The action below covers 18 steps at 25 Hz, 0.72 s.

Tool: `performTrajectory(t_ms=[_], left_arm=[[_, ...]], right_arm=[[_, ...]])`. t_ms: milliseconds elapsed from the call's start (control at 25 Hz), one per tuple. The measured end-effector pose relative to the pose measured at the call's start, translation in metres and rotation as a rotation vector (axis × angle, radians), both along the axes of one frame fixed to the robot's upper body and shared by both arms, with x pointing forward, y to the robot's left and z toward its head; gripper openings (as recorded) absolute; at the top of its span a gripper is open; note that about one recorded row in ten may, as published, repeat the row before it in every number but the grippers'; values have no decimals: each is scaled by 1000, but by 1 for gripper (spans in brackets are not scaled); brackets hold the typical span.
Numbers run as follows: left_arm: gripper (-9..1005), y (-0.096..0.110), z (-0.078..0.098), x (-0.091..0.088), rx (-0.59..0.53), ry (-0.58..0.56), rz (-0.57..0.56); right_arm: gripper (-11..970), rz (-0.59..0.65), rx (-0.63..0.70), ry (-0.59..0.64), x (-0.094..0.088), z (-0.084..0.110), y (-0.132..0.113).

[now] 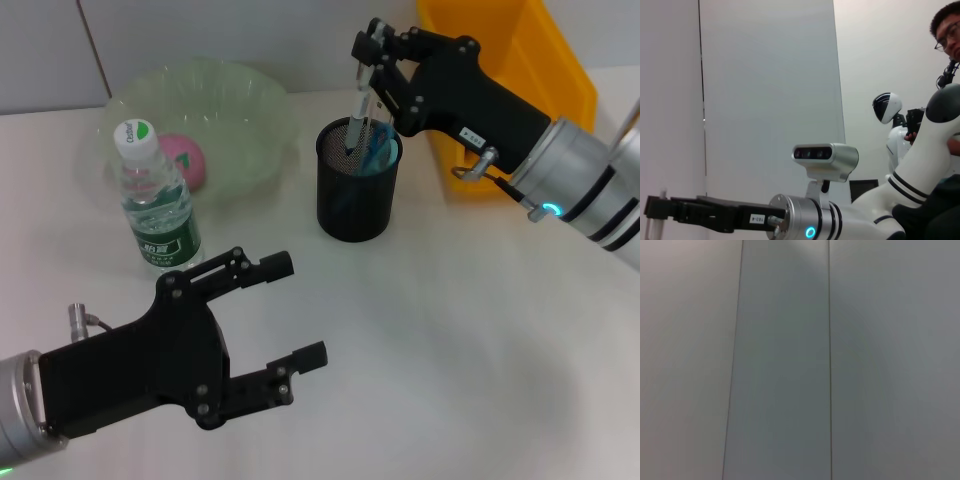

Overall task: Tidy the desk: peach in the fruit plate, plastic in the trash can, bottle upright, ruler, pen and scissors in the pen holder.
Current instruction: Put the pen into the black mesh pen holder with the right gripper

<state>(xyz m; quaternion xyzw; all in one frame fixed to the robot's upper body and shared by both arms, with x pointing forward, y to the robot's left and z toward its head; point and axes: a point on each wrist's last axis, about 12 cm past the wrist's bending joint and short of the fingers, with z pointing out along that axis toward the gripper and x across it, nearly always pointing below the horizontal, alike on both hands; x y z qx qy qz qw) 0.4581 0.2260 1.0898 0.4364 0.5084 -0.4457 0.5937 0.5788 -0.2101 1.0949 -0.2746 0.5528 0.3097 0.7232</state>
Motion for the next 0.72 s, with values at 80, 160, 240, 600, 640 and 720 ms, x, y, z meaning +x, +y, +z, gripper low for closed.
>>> performTrajectory(t_ms=[80,160,240,600,640,720], left_arm=[[757,1,-3,-1,4,12,0],[757,1,-4,-1,9,20,-2],[757,2,-6,-2,16,27,-4],[757,2,-11,-1,31,50,-14],[757,1,-11,0,32,54,-16],[757,1,-12,0,33,57,-18]], right_arm=[[132,-3,-10,0,1,-1,2],[133,-11,-25,3,2,-3,4],[133,-20,-41,8,3,-5,5],[132,-43,-69,43,6,-10,8],[132,-49,-71,55,7,-12,9],[132,-55,-77,67,7,-13,9]])
